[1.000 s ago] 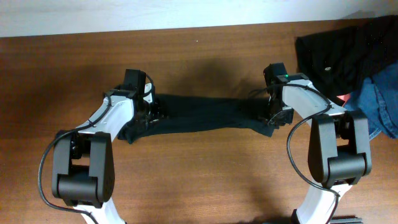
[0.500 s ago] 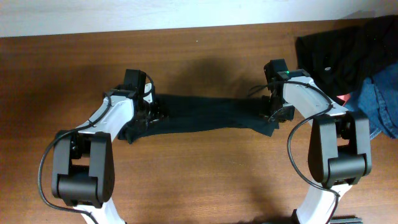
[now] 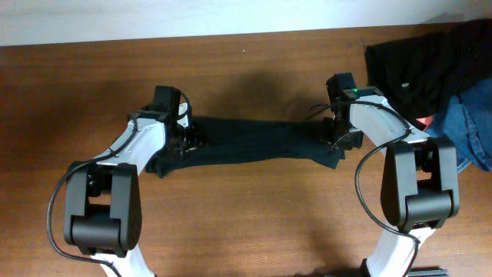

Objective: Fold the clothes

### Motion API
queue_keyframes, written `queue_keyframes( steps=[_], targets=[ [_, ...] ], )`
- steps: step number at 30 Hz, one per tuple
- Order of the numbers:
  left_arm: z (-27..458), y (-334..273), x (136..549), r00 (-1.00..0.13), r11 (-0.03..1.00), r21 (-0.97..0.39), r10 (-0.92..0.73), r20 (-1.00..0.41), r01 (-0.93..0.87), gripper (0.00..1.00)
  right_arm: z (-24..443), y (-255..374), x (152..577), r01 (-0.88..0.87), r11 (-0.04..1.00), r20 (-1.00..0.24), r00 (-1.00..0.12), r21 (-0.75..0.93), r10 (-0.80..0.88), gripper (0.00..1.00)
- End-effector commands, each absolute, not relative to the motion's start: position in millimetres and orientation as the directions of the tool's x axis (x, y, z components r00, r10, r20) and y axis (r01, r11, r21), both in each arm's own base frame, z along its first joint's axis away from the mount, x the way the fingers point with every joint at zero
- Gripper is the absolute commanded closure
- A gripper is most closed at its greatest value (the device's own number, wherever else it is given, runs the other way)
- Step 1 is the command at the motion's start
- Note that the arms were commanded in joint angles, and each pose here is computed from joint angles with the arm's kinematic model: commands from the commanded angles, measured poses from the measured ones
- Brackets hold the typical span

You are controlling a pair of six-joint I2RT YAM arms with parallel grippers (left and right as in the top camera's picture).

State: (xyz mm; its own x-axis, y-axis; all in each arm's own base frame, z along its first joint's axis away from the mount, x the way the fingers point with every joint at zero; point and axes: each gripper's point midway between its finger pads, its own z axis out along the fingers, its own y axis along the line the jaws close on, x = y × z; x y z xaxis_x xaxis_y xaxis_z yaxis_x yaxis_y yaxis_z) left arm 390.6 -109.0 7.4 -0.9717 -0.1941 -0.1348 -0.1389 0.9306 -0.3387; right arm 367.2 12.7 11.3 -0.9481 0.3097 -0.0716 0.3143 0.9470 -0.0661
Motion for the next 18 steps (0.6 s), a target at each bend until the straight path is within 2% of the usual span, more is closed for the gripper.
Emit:
queue_keyframes(
  steps=[1,10,12,15,18],
  targets=[
    [-49.1,-79.3,359.7,-0.977,0.961,-0.19,-0.211,-0.019,-0.203,0.25,4.3,12.4,360.4,0.317,0.945,-0.05,-0.948,-0.077,0.314,0.76],
    [-49.1,-79.2,359.7,-0.977,0.961,-0.189,-0.211,-0.019,-0.203,0.25,2.6,13.6,358.0,0.317,0.946,-0.04,-0.948,-0.072,0.314,0.76],
    [-49.1,-79.2,359.7,-0.977,0.961,-0.189,-0.211,-0.019,-0.203,0.25,2.8,13.3,358.8,0.317,0.946,-0.043,-0.948,-0.072,0.314,0.82],
    [-49.1,-79.2,359.7,-0.977,0.961,-0.189,-0.211,-0.019,-0.204,0.25,2.8,13.1,358.6,0.318,0.946,-0.043,-0.948,-0.072,0.315,0.96],
    [-49.1,-79.2,359.8,-0.977,0.961,-0.189,-0.211,-0.02,-0.203,0.25,2.8,13.2,358.4,0.317,0.946,-0.042,-0.948,-0.072,0.315,0.96]
  ],
)
